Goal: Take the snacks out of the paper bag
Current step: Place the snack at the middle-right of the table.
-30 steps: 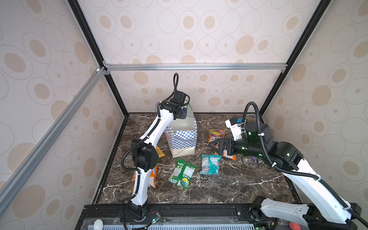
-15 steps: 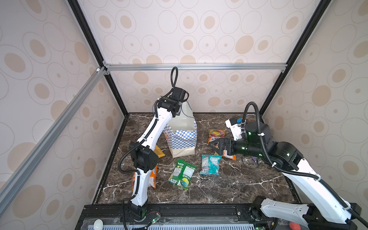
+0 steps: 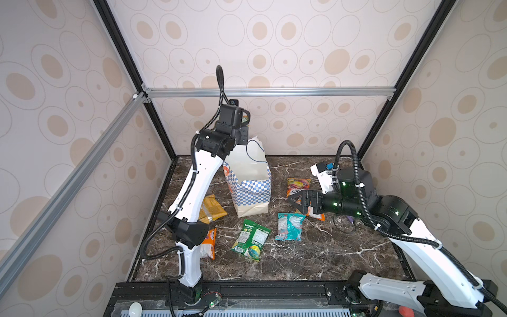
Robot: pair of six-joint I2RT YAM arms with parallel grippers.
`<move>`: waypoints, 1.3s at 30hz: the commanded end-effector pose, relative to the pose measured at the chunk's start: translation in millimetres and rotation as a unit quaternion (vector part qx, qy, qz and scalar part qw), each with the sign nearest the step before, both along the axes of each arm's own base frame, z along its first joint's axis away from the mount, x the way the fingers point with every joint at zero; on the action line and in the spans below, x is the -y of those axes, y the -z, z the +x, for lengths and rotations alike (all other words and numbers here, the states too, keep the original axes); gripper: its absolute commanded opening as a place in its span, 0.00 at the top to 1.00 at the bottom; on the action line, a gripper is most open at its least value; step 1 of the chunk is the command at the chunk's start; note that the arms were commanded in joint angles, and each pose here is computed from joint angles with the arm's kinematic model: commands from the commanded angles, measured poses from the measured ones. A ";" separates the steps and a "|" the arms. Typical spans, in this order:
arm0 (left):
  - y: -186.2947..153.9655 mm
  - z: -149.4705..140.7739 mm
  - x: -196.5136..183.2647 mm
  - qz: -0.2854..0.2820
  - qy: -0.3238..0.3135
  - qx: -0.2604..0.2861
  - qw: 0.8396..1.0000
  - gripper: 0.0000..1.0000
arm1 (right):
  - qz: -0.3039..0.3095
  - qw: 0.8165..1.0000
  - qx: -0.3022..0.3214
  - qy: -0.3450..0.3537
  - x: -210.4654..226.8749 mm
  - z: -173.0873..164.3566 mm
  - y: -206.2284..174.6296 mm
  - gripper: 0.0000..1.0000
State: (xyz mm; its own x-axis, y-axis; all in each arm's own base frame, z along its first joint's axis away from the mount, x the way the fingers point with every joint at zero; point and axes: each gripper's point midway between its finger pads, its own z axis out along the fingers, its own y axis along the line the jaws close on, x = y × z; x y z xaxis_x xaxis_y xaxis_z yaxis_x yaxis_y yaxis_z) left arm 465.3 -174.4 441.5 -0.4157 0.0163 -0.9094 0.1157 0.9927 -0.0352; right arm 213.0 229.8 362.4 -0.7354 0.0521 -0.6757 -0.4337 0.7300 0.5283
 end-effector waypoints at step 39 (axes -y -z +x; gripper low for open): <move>301.5 -92.5 211.1 0.082 0.151 -0.228 0.958 0.90 | -0.123 0.976 -0.042 0.173 95.1 -14.4 125.6 0.00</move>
